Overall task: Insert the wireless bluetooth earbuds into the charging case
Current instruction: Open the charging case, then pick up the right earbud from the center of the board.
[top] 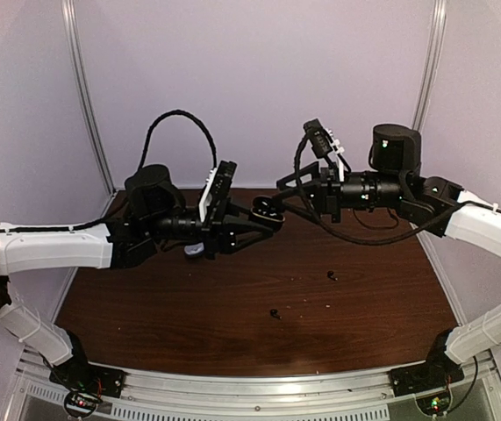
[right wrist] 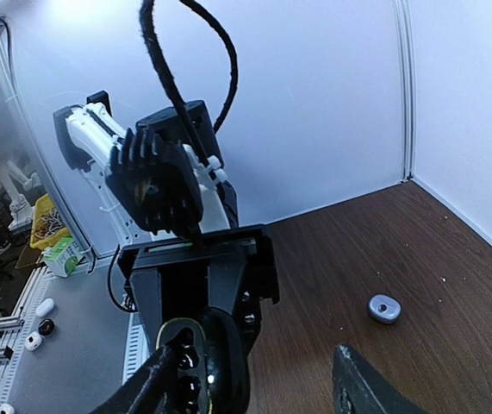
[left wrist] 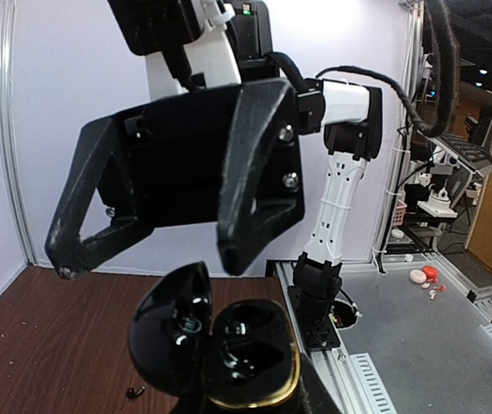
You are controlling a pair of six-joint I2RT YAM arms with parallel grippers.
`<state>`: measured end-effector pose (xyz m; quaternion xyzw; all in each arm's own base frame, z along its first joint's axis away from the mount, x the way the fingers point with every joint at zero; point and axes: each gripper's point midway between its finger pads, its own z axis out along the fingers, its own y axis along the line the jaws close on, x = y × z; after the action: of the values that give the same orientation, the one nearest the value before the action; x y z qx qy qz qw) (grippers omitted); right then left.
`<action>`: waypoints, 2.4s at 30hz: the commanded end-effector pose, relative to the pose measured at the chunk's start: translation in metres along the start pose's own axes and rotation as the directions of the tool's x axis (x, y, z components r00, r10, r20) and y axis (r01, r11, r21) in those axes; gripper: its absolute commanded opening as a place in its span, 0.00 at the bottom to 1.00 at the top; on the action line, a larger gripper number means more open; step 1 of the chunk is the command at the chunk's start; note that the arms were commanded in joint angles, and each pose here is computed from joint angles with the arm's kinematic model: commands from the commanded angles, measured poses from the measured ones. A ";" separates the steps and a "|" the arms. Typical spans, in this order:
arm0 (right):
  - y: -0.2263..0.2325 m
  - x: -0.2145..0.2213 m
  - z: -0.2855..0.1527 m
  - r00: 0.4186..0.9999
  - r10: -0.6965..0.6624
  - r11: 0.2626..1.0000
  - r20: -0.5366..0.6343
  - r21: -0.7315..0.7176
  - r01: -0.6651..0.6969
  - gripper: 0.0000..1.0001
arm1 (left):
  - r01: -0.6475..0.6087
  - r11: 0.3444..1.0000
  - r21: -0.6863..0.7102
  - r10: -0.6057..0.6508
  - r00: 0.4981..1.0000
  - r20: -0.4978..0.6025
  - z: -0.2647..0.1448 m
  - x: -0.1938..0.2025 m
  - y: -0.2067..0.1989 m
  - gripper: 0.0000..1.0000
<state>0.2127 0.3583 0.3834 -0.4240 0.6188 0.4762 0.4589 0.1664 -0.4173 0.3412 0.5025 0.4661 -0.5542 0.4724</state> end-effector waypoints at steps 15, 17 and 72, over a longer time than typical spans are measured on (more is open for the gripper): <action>-0.062 -0.027 -0.050 0.987 0.086 0.974 0.137 0.198 -0.113 0.61 | 0.035 0.997 -0.066 -0.034 0.999 0.016 -0.013 0.008 0.012 0.00; -0.089 -0.004 -0.061 0.986 0.135 0.938 0.097 0.309 -0.158 0.61 | 0.041 0.996 -0.084 -0.039 0.999 0.016 -0.019 0.010 0.012 0.00; -0.229 0.335 -0.094 0.381 0.657 0.678 -0.650 0.731 0.078 0.35 | 0.075 0.983 -0.170 -0.087 0.994 -0.060 -0.032 0.041 0.021 0.00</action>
<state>0.3374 0.1920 0.0243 -0.2854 0.9552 0.0091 0.0774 0.1842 -0.3933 0.2810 0.4601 0.5646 -0.5207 0.4455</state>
